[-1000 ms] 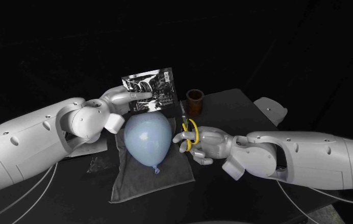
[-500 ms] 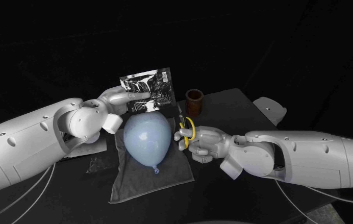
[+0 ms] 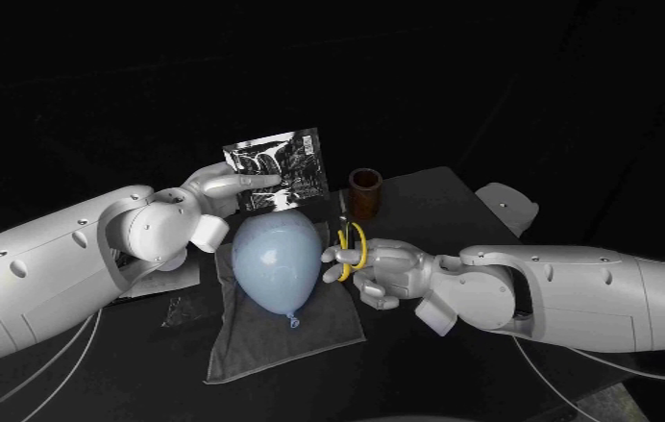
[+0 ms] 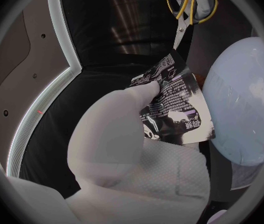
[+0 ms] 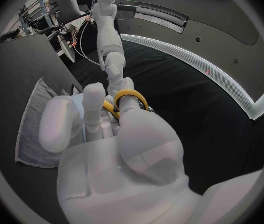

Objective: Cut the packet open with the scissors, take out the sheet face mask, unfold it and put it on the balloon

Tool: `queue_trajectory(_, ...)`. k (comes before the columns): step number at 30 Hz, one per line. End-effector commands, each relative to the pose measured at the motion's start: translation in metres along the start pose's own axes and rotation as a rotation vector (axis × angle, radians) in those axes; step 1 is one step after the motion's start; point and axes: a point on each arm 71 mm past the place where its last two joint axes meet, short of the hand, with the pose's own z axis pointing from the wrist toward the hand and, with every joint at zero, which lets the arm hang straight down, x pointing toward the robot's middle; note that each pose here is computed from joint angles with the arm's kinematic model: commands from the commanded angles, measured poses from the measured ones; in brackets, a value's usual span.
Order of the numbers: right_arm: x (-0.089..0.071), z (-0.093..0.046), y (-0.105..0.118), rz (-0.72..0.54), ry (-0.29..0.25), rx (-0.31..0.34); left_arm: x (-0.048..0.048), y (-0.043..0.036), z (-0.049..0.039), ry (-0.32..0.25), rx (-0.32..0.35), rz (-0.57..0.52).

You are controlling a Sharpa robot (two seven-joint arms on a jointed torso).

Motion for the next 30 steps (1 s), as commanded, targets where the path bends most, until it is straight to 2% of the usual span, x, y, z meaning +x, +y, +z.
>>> queue_trajectory(1, 0.001, 0.000, 0.002, 0.039, 0.026, -0.039, 0.0007, -0.0022, 0.0000, 0.004, 0.009, 0.003)
queue_trajectory(7, -0.006, 0.001, 0.003, 0.038, -0.026, -0.047, -0.0016, -0.0022, -0.0013, -0.006, 0.010, 0.003)
queue_trajectory(18, -0.013, 0.001, 0.000, 0.010, -0.081, -0.024, -0.0046, -0.0021, -0.0029, -0.018, 0.011, 0.004)
queue_trajectory(26, -0.015, 0.001, 0.000, 0.022, -0.092, -0.033, -0.0061, -0.0021, -0.0035, -0.025, 0.012, 0.005)
queue_trajectory(30, -0.016, 0.001, 0.001, 0.040, -0.079, -0.044, -0.0069, -0.0021, -0.0039, -0.028, 0.011, 0.006)
